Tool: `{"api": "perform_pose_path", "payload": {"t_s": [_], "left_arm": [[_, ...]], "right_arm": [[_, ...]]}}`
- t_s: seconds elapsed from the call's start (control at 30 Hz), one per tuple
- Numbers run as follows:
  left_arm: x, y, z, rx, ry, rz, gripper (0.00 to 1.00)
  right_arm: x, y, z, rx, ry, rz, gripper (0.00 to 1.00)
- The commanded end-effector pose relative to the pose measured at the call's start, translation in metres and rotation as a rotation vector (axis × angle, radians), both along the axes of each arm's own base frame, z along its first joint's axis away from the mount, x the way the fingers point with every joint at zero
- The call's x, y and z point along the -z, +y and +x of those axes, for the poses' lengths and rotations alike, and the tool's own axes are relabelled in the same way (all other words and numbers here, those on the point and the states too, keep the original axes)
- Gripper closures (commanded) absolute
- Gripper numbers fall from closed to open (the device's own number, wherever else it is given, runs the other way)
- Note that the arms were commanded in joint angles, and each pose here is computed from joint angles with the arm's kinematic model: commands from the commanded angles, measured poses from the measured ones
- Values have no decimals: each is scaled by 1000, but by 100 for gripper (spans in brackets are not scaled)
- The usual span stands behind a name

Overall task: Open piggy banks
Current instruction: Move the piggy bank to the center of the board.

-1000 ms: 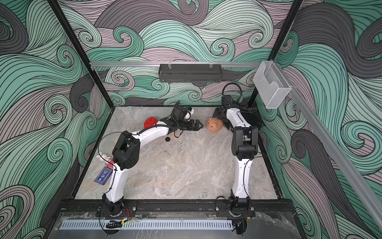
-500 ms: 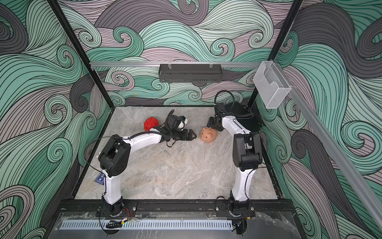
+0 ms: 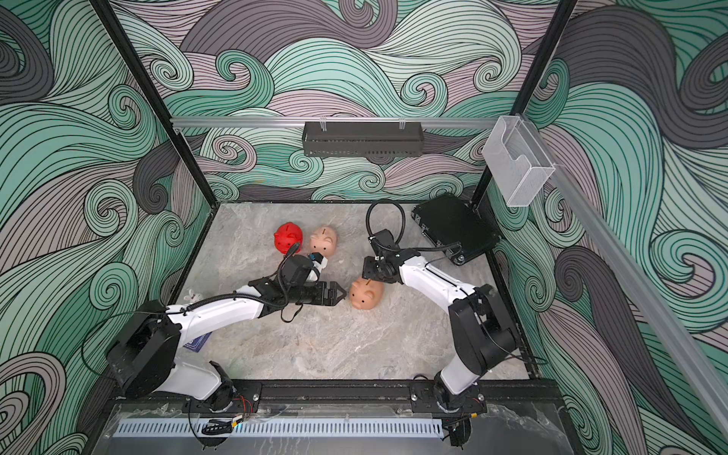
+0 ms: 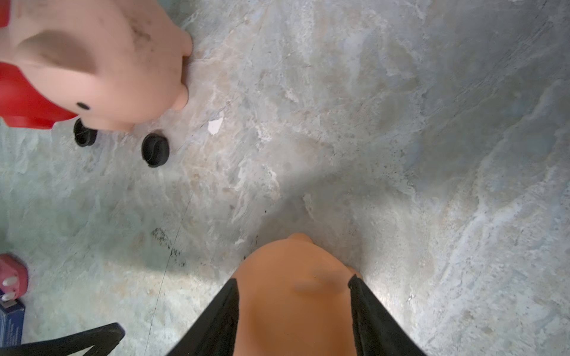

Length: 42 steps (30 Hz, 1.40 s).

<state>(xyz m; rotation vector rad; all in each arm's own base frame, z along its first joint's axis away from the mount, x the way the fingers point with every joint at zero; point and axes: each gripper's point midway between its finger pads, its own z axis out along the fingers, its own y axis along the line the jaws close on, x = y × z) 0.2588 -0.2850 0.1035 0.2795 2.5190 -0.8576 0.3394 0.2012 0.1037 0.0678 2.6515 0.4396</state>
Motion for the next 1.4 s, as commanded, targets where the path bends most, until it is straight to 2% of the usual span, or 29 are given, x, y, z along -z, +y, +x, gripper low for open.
{"api": "perform_pose_path", "payload": {"t_s": [0.0, 0.1, 0.2, 0.37, 0.53, 0.73, 0.97, 1.03, 1.2, 1.37], "left_arm": [[-26, -6, 0, -8, -66, -32, 6], [-39, -15, 2, 13, -86, -25, 5], [-50, -30, 6, 51, -114, 1, 5], [-41, -53, 17, 105, -102, 88, 5], [-30, -65, 26, 116, -73, 138, 3], [-26, -66, 26, 109, -55, 159, 1], [-21, -58, 25, 98, -38, 207, 1], [-21, -56, 24, 92, -25, 216, 1], [-26, -43, 21, 1, 2, 297, 1], [-30, -33, 22, -107, 7, 347, 2]], "right_arm": [[-38, -8, 5, 15, -116, 29, 41], [-43, -32, -5, 40, -139, 7, 41], [-21, -59, -24, 84, -76, -21, 43], [15, -80, -48, 116, 42, 18, 46], [32, -64, -49, 71, 97, 84, 48], [35, -28, -36, -12, 109, 255, 51], [29, 0, -40, -94, 113, 440, 56], [31, -7, -42, -68, 101, 406, 55], [35, -55, -53, 83, 58, 188, 52], [34, -52, -62, 69, 57, 217, 51]]}}
